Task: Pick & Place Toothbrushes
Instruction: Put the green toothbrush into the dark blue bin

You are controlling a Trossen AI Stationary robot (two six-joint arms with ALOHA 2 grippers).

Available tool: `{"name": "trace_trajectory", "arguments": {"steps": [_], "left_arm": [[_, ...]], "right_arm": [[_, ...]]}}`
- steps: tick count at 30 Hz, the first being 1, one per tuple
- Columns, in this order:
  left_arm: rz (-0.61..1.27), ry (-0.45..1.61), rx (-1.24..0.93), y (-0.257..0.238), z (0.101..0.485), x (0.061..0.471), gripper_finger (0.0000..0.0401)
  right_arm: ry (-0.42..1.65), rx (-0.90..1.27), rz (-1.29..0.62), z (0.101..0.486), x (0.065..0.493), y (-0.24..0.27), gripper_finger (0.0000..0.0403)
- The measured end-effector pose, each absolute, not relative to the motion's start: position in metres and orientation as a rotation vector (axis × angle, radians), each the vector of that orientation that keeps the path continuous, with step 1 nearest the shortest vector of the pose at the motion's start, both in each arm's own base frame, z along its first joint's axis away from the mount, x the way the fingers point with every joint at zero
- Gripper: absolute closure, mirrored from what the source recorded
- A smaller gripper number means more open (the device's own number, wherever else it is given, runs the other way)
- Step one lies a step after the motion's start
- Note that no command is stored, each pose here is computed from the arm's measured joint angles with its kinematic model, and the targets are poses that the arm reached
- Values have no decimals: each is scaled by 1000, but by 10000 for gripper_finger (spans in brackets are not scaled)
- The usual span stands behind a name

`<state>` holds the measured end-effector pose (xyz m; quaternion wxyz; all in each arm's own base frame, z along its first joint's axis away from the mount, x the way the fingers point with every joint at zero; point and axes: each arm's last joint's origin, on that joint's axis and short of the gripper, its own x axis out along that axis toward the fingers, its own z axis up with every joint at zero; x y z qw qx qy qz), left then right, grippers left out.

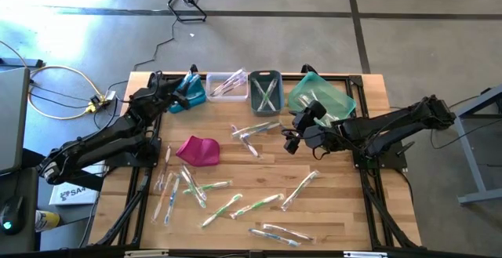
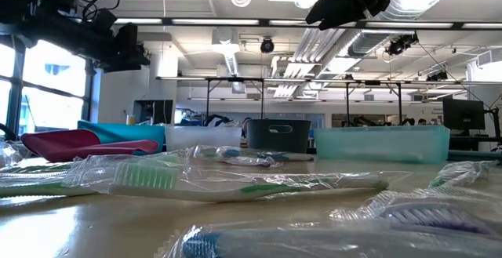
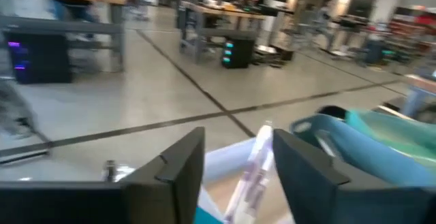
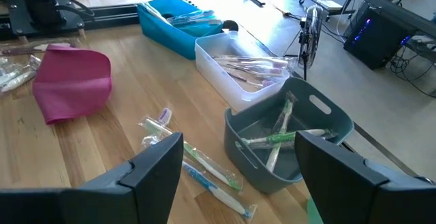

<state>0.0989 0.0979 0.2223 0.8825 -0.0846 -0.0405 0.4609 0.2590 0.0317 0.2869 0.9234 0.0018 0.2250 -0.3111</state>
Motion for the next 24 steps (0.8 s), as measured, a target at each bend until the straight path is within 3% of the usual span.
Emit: {"name": "trace_trajectory", "arguments": {"steps": [8,24], "left_arm": [[748,-61,-184,94,222,104,302],[671,-10,-209,92,217,105,306]], "right_arm": [[465,-4,-637,287,259,32,129],[465,-5,-636,287,259,32,129]]}}
